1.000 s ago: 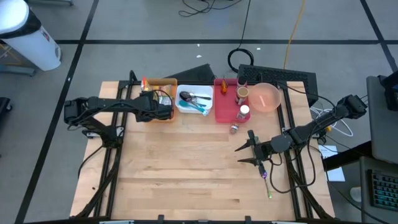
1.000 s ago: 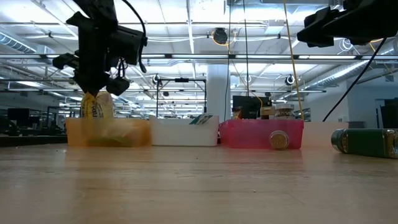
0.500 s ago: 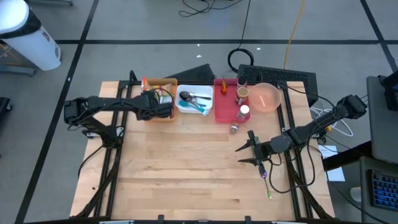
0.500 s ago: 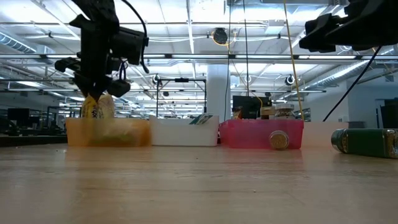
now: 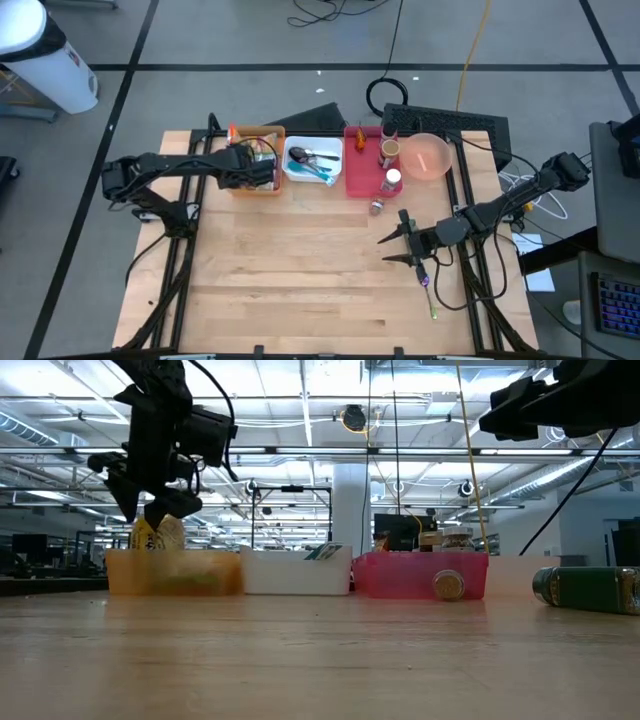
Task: Pick & Place Food Item
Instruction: Put the yellow noodle pack into the orange bin, then put the green seasoning bottle into the red bin
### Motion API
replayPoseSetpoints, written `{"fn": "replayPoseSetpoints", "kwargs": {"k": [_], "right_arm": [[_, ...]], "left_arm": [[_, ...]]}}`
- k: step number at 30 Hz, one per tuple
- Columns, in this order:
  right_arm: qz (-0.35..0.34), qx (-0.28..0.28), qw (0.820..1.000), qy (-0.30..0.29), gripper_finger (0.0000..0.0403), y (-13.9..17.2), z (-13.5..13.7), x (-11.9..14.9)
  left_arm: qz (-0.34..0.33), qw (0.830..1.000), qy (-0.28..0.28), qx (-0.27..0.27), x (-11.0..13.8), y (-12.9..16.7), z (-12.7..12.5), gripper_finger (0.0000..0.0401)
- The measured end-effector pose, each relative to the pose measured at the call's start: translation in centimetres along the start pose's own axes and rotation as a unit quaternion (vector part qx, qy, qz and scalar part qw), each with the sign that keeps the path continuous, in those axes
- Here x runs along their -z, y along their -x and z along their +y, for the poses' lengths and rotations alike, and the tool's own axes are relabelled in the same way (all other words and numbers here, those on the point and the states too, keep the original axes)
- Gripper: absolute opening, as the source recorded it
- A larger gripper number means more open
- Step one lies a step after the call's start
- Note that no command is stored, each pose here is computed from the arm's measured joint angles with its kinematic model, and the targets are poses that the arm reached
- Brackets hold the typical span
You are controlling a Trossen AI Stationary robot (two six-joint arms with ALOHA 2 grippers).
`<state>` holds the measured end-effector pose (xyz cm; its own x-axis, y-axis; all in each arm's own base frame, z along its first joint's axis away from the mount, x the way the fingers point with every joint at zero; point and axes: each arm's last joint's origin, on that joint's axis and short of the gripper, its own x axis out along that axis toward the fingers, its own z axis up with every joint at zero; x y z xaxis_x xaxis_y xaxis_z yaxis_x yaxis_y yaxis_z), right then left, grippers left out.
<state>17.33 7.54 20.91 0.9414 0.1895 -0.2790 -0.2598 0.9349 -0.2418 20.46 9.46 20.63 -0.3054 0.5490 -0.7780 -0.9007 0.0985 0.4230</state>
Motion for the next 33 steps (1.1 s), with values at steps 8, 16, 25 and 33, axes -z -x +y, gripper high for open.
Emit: {"fn": "replayPoseSetpoints", "kwargs": {"k": [8,16,25,33], "right_arm": [[0.0,0.0,1.0,0.002,0.0196,0.0,0.0,0.0],[0.0,0.0,1.0,0.006,0.0196,0.0,0.0,0.0],[-0.001,-0.002,1.0,0.005,0.0196,0.0,0.0,0.0],[-0.005,-0.003,1.0,0.004,0.0196,0.0,0.0,-0.1]], "left_arm": [[-0.009,0.998,0.005,0.054,-0.3,2.0,1.0,0.0261],[-0.063,0.98,0.041,0.186,-1.6,6.3,2.8,0.0267],[-0.187,0.9,0.006,0.393,-3.2,10.3,0.8,0.0267],[-0.332,0.81,-0.069,0.479,-3.3,13.7,-3.4,0.0267]]}}
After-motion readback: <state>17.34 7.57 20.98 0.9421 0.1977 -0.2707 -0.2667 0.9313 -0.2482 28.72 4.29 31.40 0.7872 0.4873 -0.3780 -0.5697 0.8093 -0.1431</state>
